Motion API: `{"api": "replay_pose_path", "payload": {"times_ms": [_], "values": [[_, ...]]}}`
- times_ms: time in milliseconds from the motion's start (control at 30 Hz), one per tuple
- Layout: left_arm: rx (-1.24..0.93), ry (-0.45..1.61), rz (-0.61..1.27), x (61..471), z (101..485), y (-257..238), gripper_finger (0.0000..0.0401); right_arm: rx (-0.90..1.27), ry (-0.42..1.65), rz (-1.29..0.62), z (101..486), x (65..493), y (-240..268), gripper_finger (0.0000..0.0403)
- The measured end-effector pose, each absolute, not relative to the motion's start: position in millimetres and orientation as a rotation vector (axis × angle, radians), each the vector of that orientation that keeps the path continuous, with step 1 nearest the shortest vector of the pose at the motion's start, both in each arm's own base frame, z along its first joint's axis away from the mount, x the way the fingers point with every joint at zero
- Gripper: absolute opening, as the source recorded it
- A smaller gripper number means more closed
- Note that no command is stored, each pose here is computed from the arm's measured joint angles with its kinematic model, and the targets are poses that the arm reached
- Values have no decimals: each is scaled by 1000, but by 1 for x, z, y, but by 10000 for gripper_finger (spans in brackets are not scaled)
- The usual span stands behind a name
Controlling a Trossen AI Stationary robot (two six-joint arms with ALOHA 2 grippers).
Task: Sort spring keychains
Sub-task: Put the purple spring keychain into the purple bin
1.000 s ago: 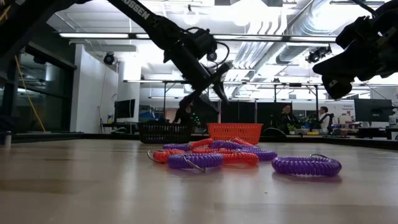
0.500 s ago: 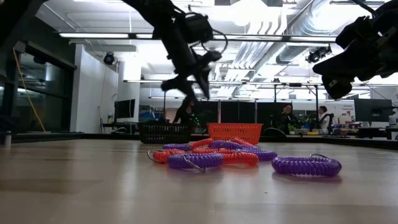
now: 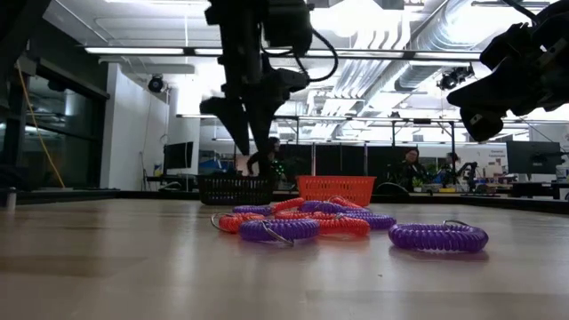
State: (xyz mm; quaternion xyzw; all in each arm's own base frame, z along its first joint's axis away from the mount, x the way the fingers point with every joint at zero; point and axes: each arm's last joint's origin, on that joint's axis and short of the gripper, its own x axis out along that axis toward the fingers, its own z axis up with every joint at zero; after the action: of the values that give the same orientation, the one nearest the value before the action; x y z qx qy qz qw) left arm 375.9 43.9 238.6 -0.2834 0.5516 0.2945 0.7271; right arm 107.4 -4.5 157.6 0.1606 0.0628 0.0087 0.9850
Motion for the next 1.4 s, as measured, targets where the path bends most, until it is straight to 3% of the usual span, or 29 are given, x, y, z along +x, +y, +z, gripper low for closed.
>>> {"api": "replay_pose_path", "payload": {"times_ms": [500,933,1400], "values": [[-773,1217,691,377,238,13,161,323,126,17,158,107,-5,11],[-882,1380,710,394,185,10,161,323,126,17,158,107,-5,11],[-874,1354,751,395,183,14,161,323,126,18,158,107,-5,11]]}}
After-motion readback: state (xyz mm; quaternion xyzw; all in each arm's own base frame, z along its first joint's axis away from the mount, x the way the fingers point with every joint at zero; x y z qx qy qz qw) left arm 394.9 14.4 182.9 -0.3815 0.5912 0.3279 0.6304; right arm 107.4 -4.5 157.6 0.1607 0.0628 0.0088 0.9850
